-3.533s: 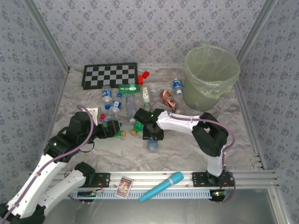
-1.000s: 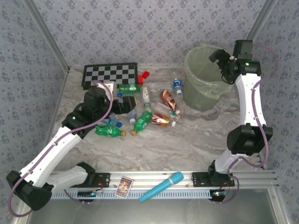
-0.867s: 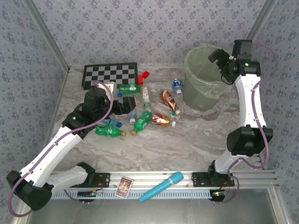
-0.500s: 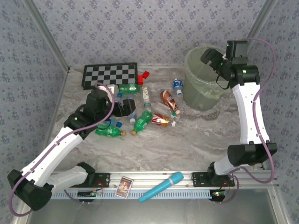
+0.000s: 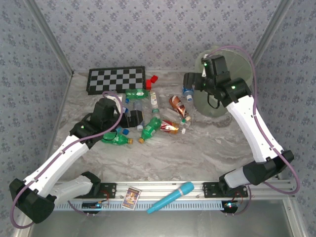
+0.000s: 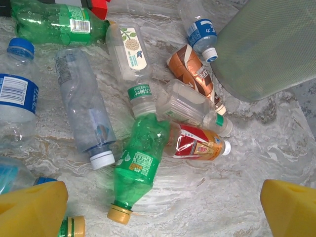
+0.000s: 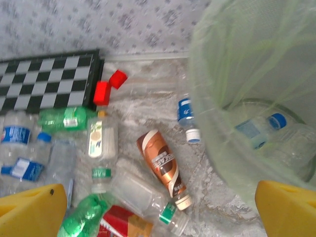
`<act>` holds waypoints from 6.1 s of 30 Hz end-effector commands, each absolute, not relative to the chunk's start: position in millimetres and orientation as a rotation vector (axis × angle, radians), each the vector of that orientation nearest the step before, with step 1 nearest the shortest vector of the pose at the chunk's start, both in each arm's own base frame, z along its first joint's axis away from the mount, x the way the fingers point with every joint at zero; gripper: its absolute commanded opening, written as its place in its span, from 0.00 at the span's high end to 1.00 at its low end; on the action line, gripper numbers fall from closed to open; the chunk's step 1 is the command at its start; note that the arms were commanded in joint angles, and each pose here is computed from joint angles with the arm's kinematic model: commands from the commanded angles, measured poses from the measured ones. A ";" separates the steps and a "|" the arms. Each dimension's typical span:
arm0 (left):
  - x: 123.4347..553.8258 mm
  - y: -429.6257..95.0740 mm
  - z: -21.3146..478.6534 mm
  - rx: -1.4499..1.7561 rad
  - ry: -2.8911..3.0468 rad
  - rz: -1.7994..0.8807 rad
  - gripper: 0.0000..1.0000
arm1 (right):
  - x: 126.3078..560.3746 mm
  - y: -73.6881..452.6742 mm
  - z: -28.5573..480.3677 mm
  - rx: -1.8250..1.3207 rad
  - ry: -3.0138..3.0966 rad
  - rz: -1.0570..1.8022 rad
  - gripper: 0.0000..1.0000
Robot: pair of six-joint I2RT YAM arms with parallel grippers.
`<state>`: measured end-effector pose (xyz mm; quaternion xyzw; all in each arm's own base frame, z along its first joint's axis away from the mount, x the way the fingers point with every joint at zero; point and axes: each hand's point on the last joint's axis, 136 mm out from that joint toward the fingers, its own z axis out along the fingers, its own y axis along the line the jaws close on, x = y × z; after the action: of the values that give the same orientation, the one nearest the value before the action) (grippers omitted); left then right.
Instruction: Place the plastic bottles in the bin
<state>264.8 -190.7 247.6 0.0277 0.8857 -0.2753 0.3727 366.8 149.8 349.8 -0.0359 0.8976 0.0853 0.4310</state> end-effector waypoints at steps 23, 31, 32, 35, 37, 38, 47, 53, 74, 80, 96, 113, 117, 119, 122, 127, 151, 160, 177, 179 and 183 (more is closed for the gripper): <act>240.6 -167.0 259.8 0.023 2.222 -0.694 0.00 | 309.4 261.9 128.3 -1.193 2.644 -0.108 0.13; 241.2 -166.0 264.0 0.027 2.210 -0.688 0.00 | 307.2 268.4 99.9 -1.254 2.691 -0.096 0.18; 241.6 -165.7 264.0 0.025 2.211 -0.686 0.00 | 306.1 269.1 96.3 -1.259 2.701 -0.086 0.18; 241.8 -166.2 265.5 0.029 2.209 -0.686 0.00 | 304.6 269.5 86.0 -1.269 2.721 -0.080 0.18; 242.2 -166.2 266.5 0.031 2.206 -0.684 0.00 | 304.6 270.0 80.9 -1.271 2.726 -0.078 0.18; 242.1 -166.0 266.9 0.033 2.204 -0.684 0.00 | 304.3 270.3 78.7 -1.271 2.730 -0.074 0.18; 239.4 -166.8 267.6 0.038 2.199 -0.703 0.00 | 302.6 273.3 54.2 -1.274 2.779 -0.072 0.17; 236.5 -164.4 268.2 0.039 2.195 -0.700 0.00 | 304.5 276.0 43.4 -1.274 2.787 -0.093 0.16; 239.7 -166.5 269.6 0.045 2.190 -0.700 0.00 | 297.8 280.7 73.0 -1.197 2.766 -0.016 0.38; 249.7 -180.7 270.4 0.079 2.199 -0.726 0.00 | 306.7 277.0 124.8 -1.062 2.687 0.050 0.38; 280.1 -227.4 296.7 0.175 2.166 -0.849 0.00 | 323.2 212.1 293.5 -0.552 2.424 0.320 0.38; 286.4 -276.2 345.4 0.324 2.060 -0.952 0.00 | 337.3 71.5 418.4 0.065 2.083 0.335 0.35; 282.1 -282.7 355.2 0.354 2.035 -0.966 0.00 | 343.5 28.7 433.8 0.276 1.983 0.379 0.35; 281.3 -283.9 355.4 0.358 2.035 -0.967 0.00 | 348.3 12.2 440.0 0.363 1.922 0.433 0.35; 279.4 -285.0 355.7 0.362 2.037 -0.971 0.00 | 359.4 -11.0 449.1 0.473 1.840 0.524 0.37; 276.1 -284.5 355.2 0.359 2.033 -0.971 0.00 | 384.5 -35.1 451.9 0.568 1.796 0.543 0.34; 270.1 -255.0 348.4 0.295 2.035 -0.855 0.00 | 438.1 -68.0 395.7 0.773 1.885 0.468 0.00; 275.4 -257.8 335.6 0.295 2.067 -0.831 0.00 | 419.1 -39.4 412.3 0.624 1.934 0.395 0.00; 259.4 -239.5 282.2 0.303 2.211 -0.749 0.00 | 379.1 81.6 406.7 0.247 2.049 0.369 0.00; 257.1 -237.1 271.1 0.292 2.239 -0.741 0.00 | 376.8 93.0 399.5 0.214 2.072 0.381 0.00; 258.2 -230.1 233.5 0.265 2.316 -0.670 0.00 | 369.2 121.0 383.0 0.111 2.120 0.415 0.00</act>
<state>259.3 -238.0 252.8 0.1151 0.8815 -0.2791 0.3630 377.3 113.4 390.6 0.0708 0.8580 0.1792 0.4762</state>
